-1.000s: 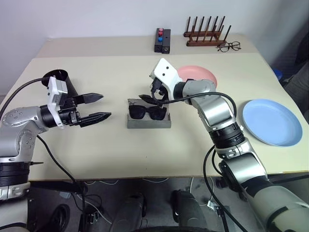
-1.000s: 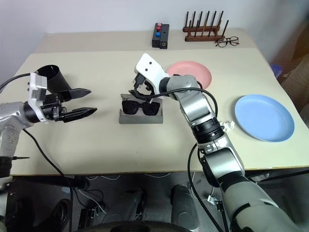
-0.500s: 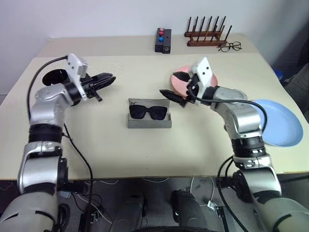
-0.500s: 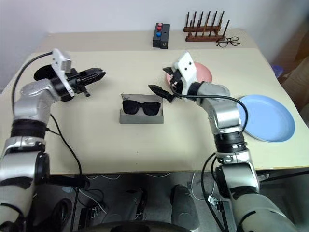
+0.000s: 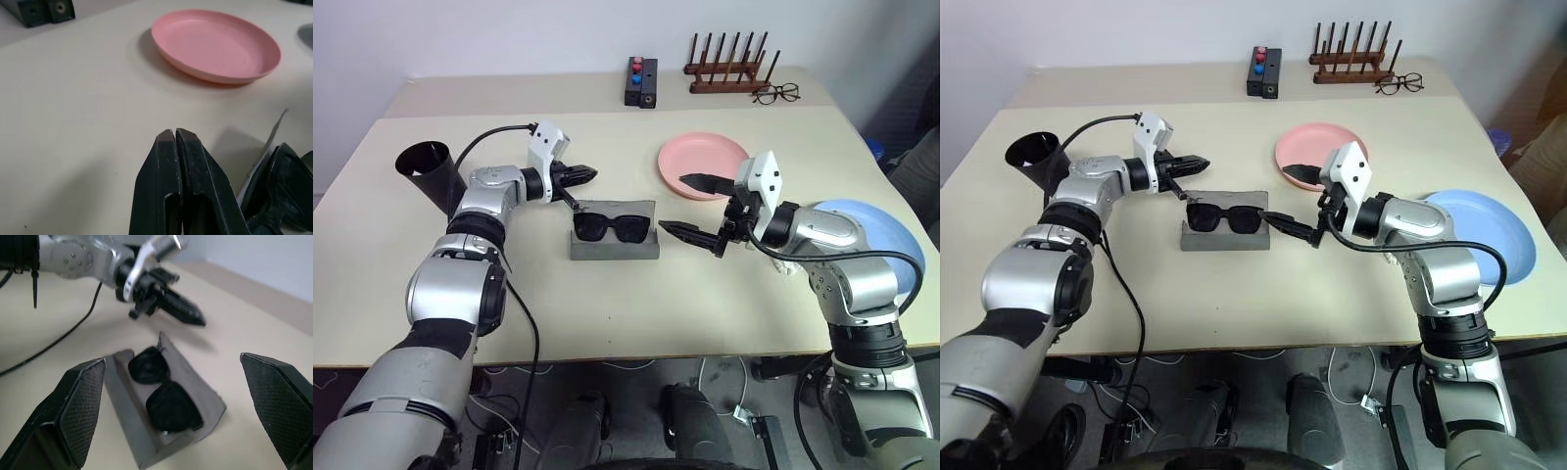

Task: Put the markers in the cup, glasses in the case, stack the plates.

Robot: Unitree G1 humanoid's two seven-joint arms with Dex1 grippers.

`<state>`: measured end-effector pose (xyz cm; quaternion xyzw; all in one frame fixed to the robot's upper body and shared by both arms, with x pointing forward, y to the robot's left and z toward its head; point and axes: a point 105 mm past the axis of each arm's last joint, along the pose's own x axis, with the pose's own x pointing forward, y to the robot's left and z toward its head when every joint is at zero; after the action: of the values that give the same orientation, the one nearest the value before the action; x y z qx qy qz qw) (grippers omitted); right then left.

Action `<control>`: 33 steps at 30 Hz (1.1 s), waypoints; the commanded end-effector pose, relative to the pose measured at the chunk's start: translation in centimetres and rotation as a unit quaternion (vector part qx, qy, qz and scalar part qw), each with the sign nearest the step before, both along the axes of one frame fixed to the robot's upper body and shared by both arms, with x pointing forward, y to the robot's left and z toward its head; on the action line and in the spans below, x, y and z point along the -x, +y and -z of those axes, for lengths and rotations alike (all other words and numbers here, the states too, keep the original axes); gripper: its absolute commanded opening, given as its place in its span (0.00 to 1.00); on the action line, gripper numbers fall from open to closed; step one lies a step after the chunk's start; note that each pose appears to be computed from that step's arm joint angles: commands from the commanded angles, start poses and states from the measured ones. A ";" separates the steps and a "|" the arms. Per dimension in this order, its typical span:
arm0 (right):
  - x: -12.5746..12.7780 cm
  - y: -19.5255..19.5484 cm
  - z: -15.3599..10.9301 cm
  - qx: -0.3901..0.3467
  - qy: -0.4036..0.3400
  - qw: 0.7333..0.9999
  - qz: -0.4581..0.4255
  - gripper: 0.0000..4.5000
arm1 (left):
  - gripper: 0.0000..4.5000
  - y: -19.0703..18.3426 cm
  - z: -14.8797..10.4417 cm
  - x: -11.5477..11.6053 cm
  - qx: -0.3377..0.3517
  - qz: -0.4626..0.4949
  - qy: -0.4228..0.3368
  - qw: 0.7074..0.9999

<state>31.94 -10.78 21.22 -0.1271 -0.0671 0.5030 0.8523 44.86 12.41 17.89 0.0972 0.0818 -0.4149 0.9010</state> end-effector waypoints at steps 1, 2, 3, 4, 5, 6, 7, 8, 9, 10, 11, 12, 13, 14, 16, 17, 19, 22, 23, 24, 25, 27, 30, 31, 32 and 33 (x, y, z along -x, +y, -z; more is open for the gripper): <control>0.6 0.1 -1.3 -0.009 -0.031 0.999 0.004 1.00 | 0.00 -1.0 0.6 0.4 -0.045 0.031 0.022 0.998; 0.6 0.2 -1.3 -0.012 -0.030 0.999 0.005 1.00 | 0.00 -1.5 1.2 0.7 -0.046 0.042 0.046 0.997; 0.6 0.2 -1.4 -0.013 -0.030 0.999 0.007 1.00 | 0.00 -1.7 1.6 1.0 -0.055 0.057 0.060 0.995; 0.6 0.3 -1.4 -0.013 -0.031 0.999 0.008 1.00 | 0.00 -1.8 1.9 1.2 -0.060 0.065 0.069 0.994; 0.7 0.3 -1.4 -0.013 -0.031 0.999 0.009 1.00 | 0.00 -1.8 2.0 1.4 -0.064 0.070 0.074 0.993; 0.7 0.4 -1.4 -0.013 -0.031 0.999 0.009 1.00 | 0.00 -1.8 2.0 1.5 -0.062 0.073 0.081 0.992; 0.8 0.4 -1.3 -0.013 -0.031 0.999 0.009 1.00 | 0.00 -1.9 2.1 1.7 -0.061 0.080 0.090 0.991; 0.8 0.5 -1.3 -0.013 -0.031 0.999 0.010 1.00 | 0.00 -1.9 2.3 1.9 -0.062 0.089 0.104 0.989; 0.8 0.5 -1.3 -0.011 -0.032 0.999 0.011 1.00 | 0.00 -1.9 2.4 2.1 -0.064 0.098 0.110 0.987; 0.7 0.5 -1.2 -0.010 -0.033 0.999 0.012 1.00 | 0.00 -1.9 2.4 2.3 -0.066 0.104 0.113 0.986; 0.7 0.6 -1.2 -0.010 -0.033 0.999 0.014 1.00 | 0.00 -2.0 2.2 2.3 -0.060 0.106 0.116 0.986; 0.7 0.6 -1.2 -0.010 -0.033 0.999 0.014 1.00 | 0.00 -2.0 2.0 2.3 -0.055 0.106 0.117 0.986; 0.6 0.6 -1.2 -0.010 -0.033 0.999 0.016 1.00 | 0.00 -1.9 1.9 2.3 -0.056 0.108 0.117 0.986; 0.6 0.6 -1.2 -0.009 -0.034 0.999 0.016 1.00 | 0.00 -1.9 1.7 2.5 -0.054 0.116 0.119 0.985; 0.4 0.6 -1.2 -0.008 -0.036 0.999 0.019 1.00 | 0.00 -1.8 1.8 3.0 -0.058 0.135 0.134 0.980; 0.3 0.6 -1.2 -0.007 -0.038 0.999 0.022 1.00 | 0.00 -1.7 2.2 3.3 -0.061 0.142 0.144 0.977; 0.2 0.5 -1.2 -0.005 -0.040 0.999 0.025 1.00 | 0.00 -1.6 2.7 3.6 -0.066 0.152 0.152 0.974; 0.1 0.5 -1.2 -0.001 -0.042 0.999 0.027 1.00 | 0.00 -1.8 2.9 4.0 -0.057 0.168 0.159 0.971; 0.0 0.5 -1.2 -0.001 -0.042 0.999 0.027 1.00 | 0.00 -1.8 2.9 4.1 -0.057 0.172 0.160 0.970; 0.0 0.6 -1.1 -0.001 -0.041 0.999 0.026 1.00 | 0.00 -1.8 2.8 4.2 -0.054 0.177 0.160 0.970; 0.0 0.6 -1.1 -0.001 -0.040 0.999 0.026 1.00 | 0.00 -1.9 2.8 4.3 -0.053 0.181 0.159 0.969; -0.1 0.7 -1.0 0.000 -0.040 0.999 0.026 1.00 | 0.00 -1.9 2.8 4.4 -0.056 0.190 0.151 0.968; -0.2 0.7 -1.0 0.002 -0.042 0.999 0.026 1.00 | 0.00 -2.1 2.8 4.7 -0.064 0.206 0.138 0.967; -0.2 0.7 -0.9 0.003 -0.043 0.999 0.026 1.00 | 0.00 -2.3 2.9 4.8 -0.069 0.210 0.131 0.966; -0.3 0.7 -0.9 0.003 -0.043 0.999 0.026 1.00 | 0.00 -2.4 2.9 4.9 -0.072 0.216 0.126 0.966; -0.4 0.8 -0.9 0.004 -0.044 0.999 0.027 1.00 | 0.00 -2.5 2.9 5.0 -0.074 0.219 0.122 0.965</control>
<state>32.45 -10.35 20.64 -0.1425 -0.0685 0.4730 0.8668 39.85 10.20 13.87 0.1070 0.2222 -0.5948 0.7651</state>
